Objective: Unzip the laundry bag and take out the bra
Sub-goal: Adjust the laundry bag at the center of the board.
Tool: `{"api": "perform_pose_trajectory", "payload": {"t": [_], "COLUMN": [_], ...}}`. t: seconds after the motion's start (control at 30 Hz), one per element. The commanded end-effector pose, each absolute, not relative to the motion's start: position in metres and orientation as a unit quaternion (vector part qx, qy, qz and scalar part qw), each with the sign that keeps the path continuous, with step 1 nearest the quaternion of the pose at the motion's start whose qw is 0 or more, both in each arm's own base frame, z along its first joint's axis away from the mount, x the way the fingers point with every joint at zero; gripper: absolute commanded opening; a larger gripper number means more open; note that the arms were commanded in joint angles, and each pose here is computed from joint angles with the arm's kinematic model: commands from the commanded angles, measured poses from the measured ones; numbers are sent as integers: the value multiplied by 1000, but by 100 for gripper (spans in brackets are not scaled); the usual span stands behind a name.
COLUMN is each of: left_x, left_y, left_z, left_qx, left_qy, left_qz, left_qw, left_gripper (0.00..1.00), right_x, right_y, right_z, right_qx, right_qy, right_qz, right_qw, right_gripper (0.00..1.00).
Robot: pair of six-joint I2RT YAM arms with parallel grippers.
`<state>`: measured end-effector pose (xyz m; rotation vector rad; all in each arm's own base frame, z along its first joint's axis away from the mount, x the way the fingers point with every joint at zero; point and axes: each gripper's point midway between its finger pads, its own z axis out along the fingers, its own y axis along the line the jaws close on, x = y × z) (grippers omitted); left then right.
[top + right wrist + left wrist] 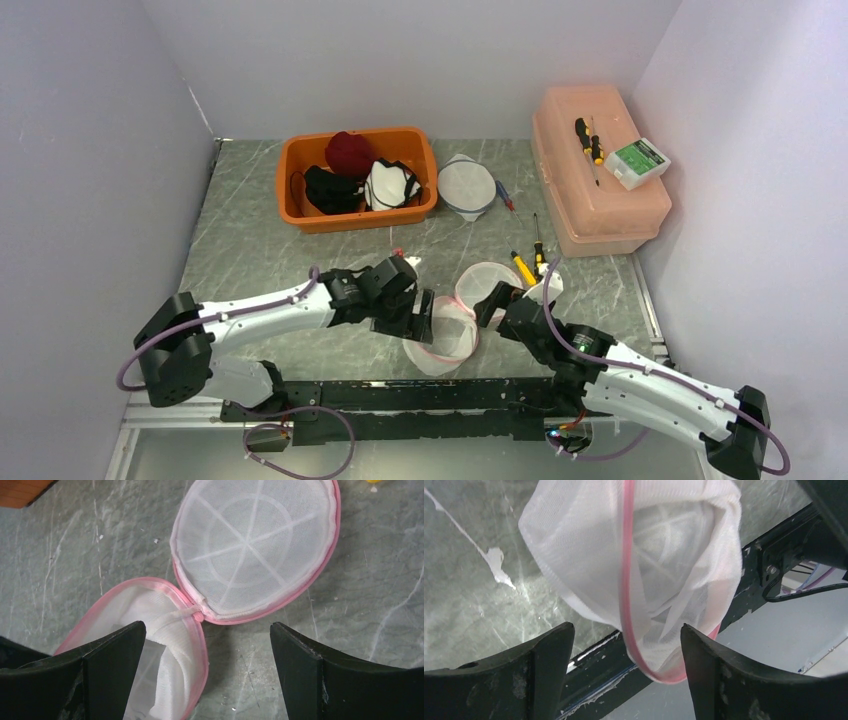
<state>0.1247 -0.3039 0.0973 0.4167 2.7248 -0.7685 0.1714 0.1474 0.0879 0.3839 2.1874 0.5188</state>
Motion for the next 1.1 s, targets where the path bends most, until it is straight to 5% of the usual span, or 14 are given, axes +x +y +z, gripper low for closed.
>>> {"api": "perform_pose_trajectory", "payload": {"t": [0.0, 0.33, 0.63, 1.07], "left_x": [118, 121, 120, 125], "left_y": [-304, -292, -284, -272], "left_z": [105, 81, 77, 77], "left_qx": [113, 87, 96, 88], "left_qy": [939, 948, 951, 949], "left_qz": [-288, -257, -243, -232], "left_qw": [149, 164, 167, 192], "left_gripper": [79, 37, 22, 13], "right_x": [170, 186, 210, 232], "right_y": [144, 160, 144, 134], "right_z": [73, 60, 56, 36], "right_qx": [185, 222, 274, 299], "right_qy": [874, 855, 835, 844], "right_qz": [207, 295, 288, 273], "right_qw": [400, 366, 380, 350], "right_gripper": [99, 96, 95, 80]}}
